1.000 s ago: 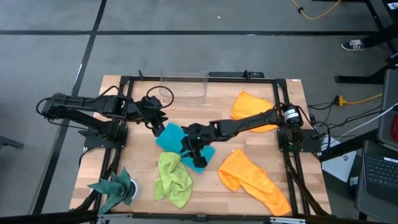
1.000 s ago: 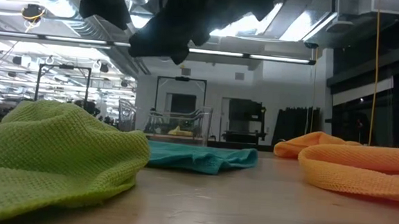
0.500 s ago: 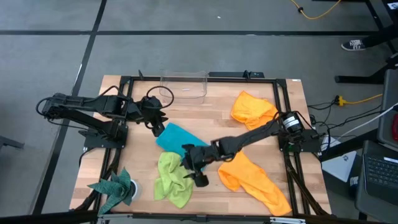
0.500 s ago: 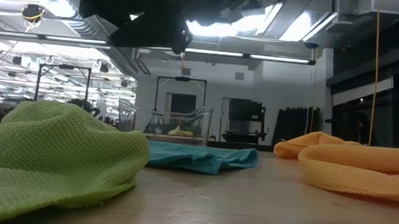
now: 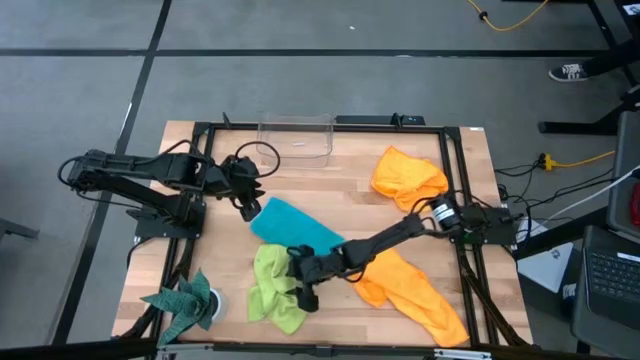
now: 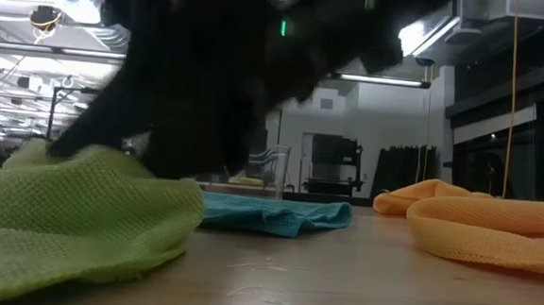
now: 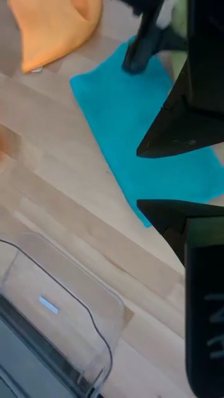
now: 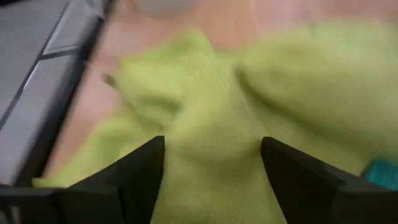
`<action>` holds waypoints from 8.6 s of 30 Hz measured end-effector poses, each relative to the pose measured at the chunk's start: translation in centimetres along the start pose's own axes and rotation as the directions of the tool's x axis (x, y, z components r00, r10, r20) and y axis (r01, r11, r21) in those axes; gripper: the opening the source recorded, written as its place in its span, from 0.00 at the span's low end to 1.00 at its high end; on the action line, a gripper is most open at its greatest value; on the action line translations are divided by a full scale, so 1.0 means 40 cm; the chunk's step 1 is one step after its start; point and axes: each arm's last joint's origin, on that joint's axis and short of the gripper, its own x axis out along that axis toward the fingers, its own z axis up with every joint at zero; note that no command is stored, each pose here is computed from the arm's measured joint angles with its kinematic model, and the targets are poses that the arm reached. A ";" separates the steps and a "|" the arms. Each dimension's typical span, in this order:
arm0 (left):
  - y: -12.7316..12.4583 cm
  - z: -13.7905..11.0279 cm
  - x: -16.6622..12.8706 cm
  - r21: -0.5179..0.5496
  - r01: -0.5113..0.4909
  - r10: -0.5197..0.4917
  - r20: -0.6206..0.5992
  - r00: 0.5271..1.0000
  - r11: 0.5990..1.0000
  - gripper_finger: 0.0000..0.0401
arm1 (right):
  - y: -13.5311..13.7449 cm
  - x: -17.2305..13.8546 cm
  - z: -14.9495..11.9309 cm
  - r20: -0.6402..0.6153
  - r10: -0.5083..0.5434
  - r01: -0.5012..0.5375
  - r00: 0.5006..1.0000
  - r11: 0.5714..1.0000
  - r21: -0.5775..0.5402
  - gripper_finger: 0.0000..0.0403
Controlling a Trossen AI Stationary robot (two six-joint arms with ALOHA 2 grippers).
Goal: Fold microfiber towels
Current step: Move the green microfiber cloth to the top right of the table, then move the orange microfiber cloth to the top right of the table, then fold the blue microfiber cloth
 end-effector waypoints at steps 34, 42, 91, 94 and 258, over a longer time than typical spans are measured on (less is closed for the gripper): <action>0.000 0.000 0.000 -0.002 0.001 -0.001 0.002 1.000 1.000 0.27 | 0.026 -0.794 0.229 0.227 -0.780 0.723 0.583 0.626 0.293 0.01; 0.000 0.001 0.000 -0.010 0.002 -0.001 0.002 1.000 1.000 0.27 | -0.086 -0.902 0.204 -0.004 -0.847 0.805 0.531 0.503 0.316 0.08; -0.100 -0.035 0.084 0.065 0.009 0.001 -0.148 0.989 0.998 0.27 | -0.432 -0.638 -0.163 -0.543 -0.764 0.872 0.348 0.051 0.487 0.58; -0.102 -0.038 0.079 0.070 0.018 -0.008 -0.146 0.989 0.997 0.27 | -0.442 -0.688 -0.135 -0.548 -0.799 0.898 0.246 -0.025 0.440 0.58; -0.541 -0.219 0.520 -0.069 0.195 -0.198 -0.054 0.979 0.978 0.49 | -0.204 -0.303 -0.087 -0.422 -0.249 -0.113 0.872 0.736 -0.667 0.58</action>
